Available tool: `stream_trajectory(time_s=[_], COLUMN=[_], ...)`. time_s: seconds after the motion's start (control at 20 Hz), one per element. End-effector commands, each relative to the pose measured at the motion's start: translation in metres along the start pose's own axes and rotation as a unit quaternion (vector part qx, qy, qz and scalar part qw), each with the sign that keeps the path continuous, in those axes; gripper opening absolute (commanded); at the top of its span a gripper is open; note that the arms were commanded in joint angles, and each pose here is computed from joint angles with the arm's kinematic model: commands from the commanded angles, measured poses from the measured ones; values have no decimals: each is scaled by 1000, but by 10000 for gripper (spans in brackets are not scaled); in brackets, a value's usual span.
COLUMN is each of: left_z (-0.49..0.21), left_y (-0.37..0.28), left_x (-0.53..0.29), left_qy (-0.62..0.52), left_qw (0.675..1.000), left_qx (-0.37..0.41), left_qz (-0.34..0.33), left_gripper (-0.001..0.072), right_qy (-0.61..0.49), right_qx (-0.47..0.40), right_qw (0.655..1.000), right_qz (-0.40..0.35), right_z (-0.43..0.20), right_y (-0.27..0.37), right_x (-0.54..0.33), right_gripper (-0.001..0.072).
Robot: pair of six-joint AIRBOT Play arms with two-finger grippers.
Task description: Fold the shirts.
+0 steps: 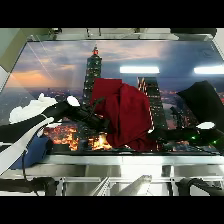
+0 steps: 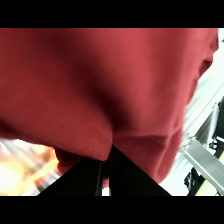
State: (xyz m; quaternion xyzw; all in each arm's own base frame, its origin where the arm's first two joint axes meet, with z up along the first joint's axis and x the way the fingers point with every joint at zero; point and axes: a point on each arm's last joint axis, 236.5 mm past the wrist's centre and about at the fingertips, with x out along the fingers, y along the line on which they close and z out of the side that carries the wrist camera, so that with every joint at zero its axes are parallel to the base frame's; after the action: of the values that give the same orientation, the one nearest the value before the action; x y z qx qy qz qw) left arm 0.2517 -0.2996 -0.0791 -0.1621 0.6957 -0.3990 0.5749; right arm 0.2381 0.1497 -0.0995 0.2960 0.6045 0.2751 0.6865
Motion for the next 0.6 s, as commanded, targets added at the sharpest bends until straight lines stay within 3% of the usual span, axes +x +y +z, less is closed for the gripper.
stream_trajectory(time_s=[0.0, 0.05, 0.1, 0.15, 0.35, 0.45, 0.55], left_z=[12, 17, 23, 27, 42, 47, 49], left_y=[-22, -28, -33, -38, -69, -103, -153], left_x=[-8, -16, -26, -36, -112, -172, -246], left_qy=[0, -10, -22, -36, -120, -182, -274], left_qw=[999, 999, 998, 998, 989, 976, 944], left_qx=[35, 43, 50, 56, 88, 122, 185], left_qz=[-12, -14, -14, -15, -15, -13, 5], left_gripper=[-2, -2, -2, -2, -3, -3, -3], right_qy=[21, 20, 15, 10, -47, -129, -245], right_qx=[-22, -24, -24, -29, -83, -135, -207], right_qw=[1000, 999, 1000, 1000, 995, 982, 947], right_qz=[-7, -5, -2, -1, 21, 23, 3], right_z=[-7, -6, -2, 4, 60, 110, 152], right_y=[2, 5, 7, 9, 52, 95, 154], right_x=[11, 11, 11, 9, -33, -96, -189], right_gripper=[377, 134, 48, 18, 17, 17, 17])
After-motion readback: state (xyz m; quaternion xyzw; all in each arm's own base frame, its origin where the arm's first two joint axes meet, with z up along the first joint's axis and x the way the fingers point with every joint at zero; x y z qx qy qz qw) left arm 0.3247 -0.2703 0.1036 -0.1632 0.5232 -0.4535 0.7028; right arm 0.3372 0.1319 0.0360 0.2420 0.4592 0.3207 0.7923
